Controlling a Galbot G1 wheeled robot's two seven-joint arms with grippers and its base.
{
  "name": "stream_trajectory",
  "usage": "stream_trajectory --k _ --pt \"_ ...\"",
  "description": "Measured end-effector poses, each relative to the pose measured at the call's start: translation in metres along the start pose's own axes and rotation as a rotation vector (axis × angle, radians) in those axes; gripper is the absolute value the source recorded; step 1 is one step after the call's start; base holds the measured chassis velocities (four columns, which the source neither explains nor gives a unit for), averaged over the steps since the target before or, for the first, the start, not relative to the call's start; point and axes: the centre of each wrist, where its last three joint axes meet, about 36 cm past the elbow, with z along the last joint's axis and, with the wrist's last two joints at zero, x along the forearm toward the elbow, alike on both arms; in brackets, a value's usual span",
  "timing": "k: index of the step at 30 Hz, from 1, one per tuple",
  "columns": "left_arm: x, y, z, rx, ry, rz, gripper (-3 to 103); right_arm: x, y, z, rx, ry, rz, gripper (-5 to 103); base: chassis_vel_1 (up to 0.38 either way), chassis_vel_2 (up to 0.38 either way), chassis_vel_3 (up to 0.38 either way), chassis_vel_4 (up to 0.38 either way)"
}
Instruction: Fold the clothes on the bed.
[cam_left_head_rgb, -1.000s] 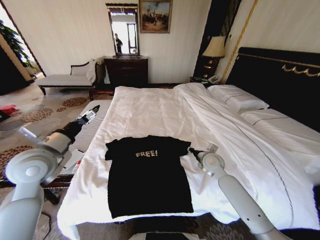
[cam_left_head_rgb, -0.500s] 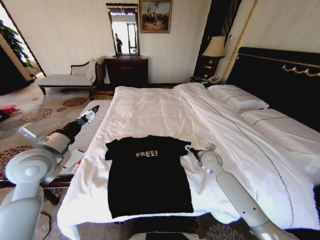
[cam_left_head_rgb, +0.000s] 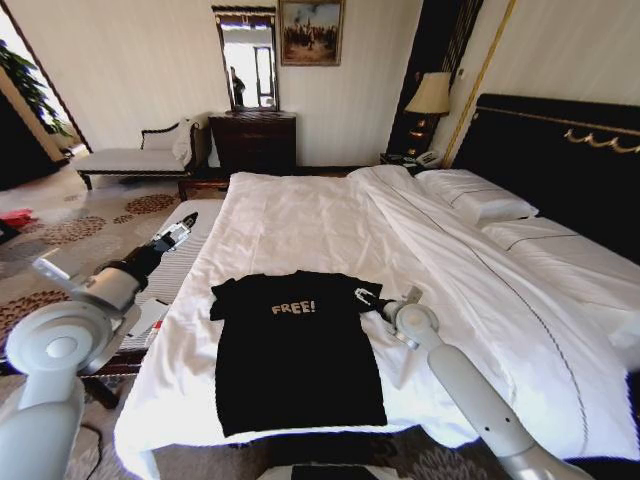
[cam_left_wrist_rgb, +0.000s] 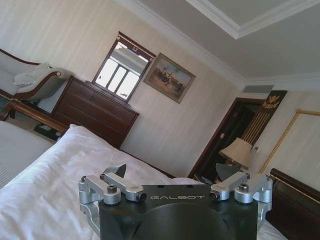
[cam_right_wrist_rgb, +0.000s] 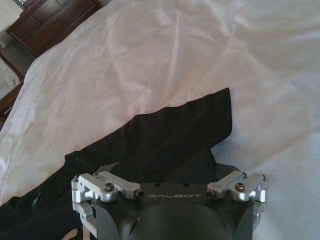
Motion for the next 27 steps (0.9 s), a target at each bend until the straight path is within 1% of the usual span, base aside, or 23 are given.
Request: stream_trajectory --k 3,8,11,14,18,20,22,24,25,27 --pt "0.001 0.000 0.000 -0.002 -0.002 0.000 100 0.004 0.001 0.002 0.006 0.001 -0.007 100 0.000 0.000 0.000 0.000" --pt "0.004 0.000 -0.002 -0.007 -0.007 -0.004 100 0.024 0.005 0.003 0.011 0.016 -0.034 100 0.000 0.000 0.000 0.000" --pt "0.006 -0.001 -0.001 -0.005 -0.006 -0.005 100 0.041 0.015 -0.010 -0.015 0.011 -0.076 100 0.000 0.000 0.000 0.000" --pt "0.006 -0.002 0.003 -0.003 -0.001 -0.006 100 0.048 0.019 -0.020 -0.022 -0.008 -0.096 100 0.000 0.000 0.000 0.000" --pt "0.007 -0.001 0.006 -0.003 0.005 -0.012 100 0.050 0.018 -0.026 -0.016 -0.033 -0.095 100 0.000 0.000 0.000 0.000" --pt "0.006 0.004 0.010 0.000 0.017 -0.033 100 0.049 0.012 -0.033 -0.009 -0.078 -0.085 100 0.000 0.000 0.000 0.000" --pt "0.004 0.007 0.011 0.004 0.022 -0.042 100 0.048 0.010 -0.034 -0.005 -0.096 -0.083 100 0.000 0.000 0.000 0.000" --pt "-0.004 0.020 0.016 0.028 0.047 -0.073 100 0.047 0.008 -0.037 0.002 -0.130 -0.081 100 0.000 0.000 0.000 0.000" --pt "-0.004 0.020 0.016 0.028 0.047 -0.073 100 0.047 0.008 -0.037 0.002 -0.130 -0.081 100 0.000 0.000 0.000 0.000" --pt "-0.009 0.029 0.019 0.042 0.063 -0.094 100 0.047 0.009 -0.038 0.002 -0.143 -0.083 100 0.000 0.000 0.000 0.000"
